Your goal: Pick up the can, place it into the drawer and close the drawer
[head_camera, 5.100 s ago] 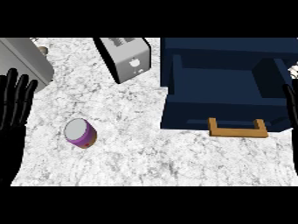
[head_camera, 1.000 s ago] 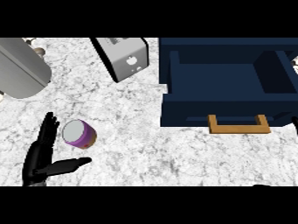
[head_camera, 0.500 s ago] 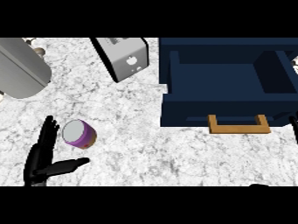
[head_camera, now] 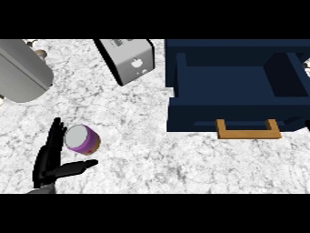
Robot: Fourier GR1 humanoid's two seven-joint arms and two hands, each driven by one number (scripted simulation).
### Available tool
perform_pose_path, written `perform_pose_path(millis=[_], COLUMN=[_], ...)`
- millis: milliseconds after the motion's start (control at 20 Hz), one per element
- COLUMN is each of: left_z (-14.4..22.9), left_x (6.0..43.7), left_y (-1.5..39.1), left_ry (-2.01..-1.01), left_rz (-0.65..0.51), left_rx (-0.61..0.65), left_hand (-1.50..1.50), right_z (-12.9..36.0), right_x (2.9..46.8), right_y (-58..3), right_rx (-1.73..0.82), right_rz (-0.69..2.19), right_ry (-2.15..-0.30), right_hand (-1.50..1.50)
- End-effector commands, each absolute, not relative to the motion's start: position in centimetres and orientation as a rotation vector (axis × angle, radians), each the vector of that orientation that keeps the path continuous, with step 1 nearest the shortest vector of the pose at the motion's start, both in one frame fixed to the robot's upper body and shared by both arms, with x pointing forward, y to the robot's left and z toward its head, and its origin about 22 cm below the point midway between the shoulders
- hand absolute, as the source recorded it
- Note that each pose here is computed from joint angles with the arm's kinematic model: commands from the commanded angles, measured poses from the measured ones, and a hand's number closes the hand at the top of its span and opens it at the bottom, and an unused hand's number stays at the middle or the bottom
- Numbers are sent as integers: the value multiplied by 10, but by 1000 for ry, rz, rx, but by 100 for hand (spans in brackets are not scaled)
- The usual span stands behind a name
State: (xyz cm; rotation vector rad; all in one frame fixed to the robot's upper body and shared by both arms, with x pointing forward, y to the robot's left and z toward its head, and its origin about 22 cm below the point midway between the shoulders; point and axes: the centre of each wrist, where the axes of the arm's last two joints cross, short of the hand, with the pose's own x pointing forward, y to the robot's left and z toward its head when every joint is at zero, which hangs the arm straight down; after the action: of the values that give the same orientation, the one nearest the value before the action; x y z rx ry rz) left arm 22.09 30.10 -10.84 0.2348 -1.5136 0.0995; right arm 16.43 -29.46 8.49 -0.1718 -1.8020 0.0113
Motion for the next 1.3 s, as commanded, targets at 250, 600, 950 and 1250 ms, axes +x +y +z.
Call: perform_pose_path(millis=[250,600,950,1250], left_z=[-107,-99,-123,-101], left_x=[260,271,264,283], left_y=[298,287,266,269], left_ry=[-1516,-1534,-1541,-1577], left_rz=[125,77,61,75], left_rx=[210,203,138,88], left_hand=[-150,-150,-150,150], right_z=[98,94,88,103], right_x=[152,168,169,151], right_y=[-298,-296,-299,-295], right_rx=[-175,-189,-146,-142], right_rz=[2,-4,13,-13], right_ry=[-1781,-1798,-1811,-1810], right_hand=[-150,-150,-150,-150])
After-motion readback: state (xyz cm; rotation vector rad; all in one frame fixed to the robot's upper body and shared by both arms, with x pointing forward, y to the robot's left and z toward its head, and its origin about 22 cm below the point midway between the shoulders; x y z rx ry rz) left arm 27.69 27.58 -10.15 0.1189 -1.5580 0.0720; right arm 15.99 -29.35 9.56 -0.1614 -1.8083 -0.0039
